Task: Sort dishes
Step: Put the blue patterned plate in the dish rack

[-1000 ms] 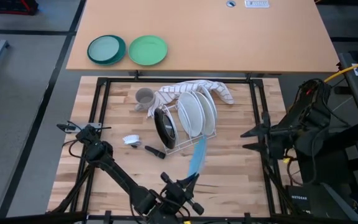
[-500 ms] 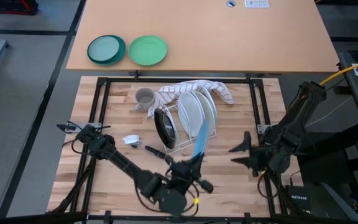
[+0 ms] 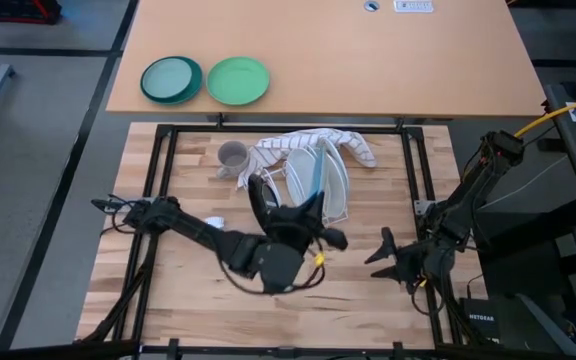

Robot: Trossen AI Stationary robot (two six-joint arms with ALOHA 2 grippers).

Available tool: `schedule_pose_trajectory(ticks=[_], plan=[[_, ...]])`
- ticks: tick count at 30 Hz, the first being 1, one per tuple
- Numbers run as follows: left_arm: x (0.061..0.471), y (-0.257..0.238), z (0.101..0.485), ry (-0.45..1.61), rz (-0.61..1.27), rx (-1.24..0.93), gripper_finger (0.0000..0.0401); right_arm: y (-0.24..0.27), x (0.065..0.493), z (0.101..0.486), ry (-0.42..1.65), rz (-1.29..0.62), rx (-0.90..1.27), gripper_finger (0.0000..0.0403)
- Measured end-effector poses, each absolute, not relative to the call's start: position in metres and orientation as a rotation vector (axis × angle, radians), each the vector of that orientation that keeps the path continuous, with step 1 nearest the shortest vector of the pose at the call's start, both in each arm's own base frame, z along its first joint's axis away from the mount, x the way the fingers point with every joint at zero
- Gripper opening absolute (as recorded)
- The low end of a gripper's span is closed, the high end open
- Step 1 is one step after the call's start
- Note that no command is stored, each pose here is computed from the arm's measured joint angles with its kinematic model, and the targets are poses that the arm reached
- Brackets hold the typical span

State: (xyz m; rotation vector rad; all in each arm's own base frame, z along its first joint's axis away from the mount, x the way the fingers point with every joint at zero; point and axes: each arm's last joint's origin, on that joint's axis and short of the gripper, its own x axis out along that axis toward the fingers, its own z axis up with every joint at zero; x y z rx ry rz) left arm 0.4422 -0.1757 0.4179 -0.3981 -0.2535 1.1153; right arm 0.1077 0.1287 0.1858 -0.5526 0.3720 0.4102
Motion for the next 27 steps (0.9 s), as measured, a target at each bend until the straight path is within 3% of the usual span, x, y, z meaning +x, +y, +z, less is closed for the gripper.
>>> schedule_pose_trajectory(ticks=[7, 18, 27], plan=[[0.446, -0.146, 0.399, -0.221, 1.172, -0.332, 0.0000, 0.128, 0.107, 0.182, 0.384, 0.437, -0.558, 0.0195], [0.388, -0.111, 0.374, -0.379, 1.174, -0.598, 0.0000, 0.128, 0.106, 0.182, 0.378, 0.461, -0.609, 0.0195], [0.403, -0.091, 0.331, -0.162, 1.281, -0.736, 0.0000, 0.128, 0.107, 0.182, 0.376, 0.445, -0.611, 0.0195]])
